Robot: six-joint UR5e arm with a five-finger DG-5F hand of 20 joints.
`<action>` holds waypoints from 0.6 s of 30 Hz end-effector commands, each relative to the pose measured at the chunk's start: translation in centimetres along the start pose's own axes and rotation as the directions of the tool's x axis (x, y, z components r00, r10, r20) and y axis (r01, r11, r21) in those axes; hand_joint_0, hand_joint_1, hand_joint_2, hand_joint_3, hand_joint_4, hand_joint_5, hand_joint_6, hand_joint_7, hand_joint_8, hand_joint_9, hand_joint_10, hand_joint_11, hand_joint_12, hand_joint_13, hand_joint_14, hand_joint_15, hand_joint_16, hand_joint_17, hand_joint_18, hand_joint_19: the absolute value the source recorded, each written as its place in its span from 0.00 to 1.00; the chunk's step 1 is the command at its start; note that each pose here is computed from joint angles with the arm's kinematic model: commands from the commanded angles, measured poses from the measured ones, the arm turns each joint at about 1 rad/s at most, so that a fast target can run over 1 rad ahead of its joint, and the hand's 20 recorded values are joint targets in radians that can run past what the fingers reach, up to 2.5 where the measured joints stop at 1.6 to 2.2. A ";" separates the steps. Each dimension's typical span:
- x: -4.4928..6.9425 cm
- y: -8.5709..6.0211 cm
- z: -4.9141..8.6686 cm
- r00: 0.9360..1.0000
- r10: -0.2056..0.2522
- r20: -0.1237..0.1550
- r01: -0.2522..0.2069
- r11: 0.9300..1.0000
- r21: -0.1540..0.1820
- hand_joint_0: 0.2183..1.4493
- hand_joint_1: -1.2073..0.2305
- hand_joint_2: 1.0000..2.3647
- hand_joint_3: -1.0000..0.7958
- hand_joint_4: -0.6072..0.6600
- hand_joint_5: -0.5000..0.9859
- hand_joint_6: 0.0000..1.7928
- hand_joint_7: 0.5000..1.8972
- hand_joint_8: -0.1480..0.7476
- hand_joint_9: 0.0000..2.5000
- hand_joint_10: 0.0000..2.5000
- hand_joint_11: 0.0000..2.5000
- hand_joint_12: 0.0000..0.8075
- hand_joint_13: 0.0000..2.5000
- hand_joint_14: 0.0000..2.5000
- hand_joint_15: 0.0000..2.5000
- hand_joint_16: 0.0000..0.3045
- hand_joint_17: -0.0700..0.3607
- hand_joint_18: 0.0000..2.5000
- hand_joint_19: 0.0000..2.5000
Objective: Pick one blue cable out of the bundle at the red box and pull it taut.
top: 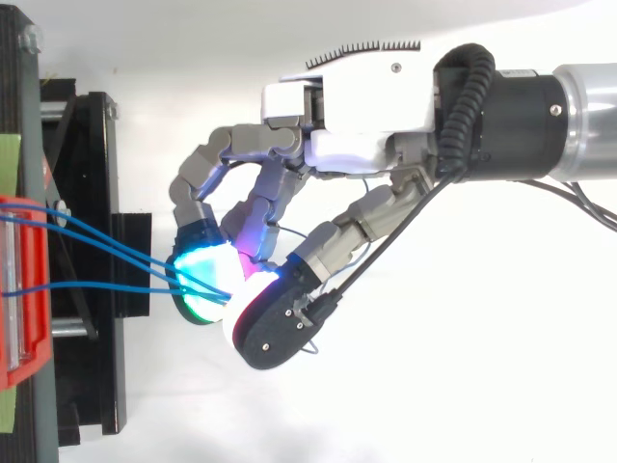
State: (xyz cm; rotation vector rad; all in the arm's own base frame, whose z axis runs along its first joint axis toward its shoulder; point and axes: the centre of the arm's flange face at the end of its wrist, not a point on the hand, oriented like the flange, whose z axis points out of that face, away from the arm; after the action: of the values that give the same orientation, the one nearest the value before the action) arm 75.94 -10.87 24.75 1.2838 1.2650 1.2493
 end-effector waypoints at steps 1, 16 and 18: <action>0.0 0.0 0.0 1.000 0.000 0.000 0.000 1.000 0.000 0.49 0.16 0.00 0.31 0.57 0.21 0.52 0.38 0.58 0.49 0.00 0.54 0.47 0.33 0.01 0.16 0.16 0.42 0.30 0.15; 0.1 -0.1 0.0 1.000 0.000 -0.001 0.000 1.000 0.006 0.51 0.17 0.00 0.31 0.60 0.21 0.52 0.35 0.56 0.46 0.00 0.55 0.47 0.34 0.01 0.17 0.16 0.42 0.29 0.15; 0.1 -0.1 -0.1 1.000 0.000 -0.001 0.000 1.000 0.008 0.50 0.15 0.00 0.28 0.61 0.20 0.52 0.34 0.56 0.45 0.00 0.55 0.47 0.34 0.01 0.17 0.16 0.42 0.30 0.13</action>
State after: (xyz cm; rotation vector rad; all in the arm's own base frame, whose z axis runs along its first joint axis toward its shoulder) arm 75.88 -10.77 24.67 1.2880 1.2707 1.2467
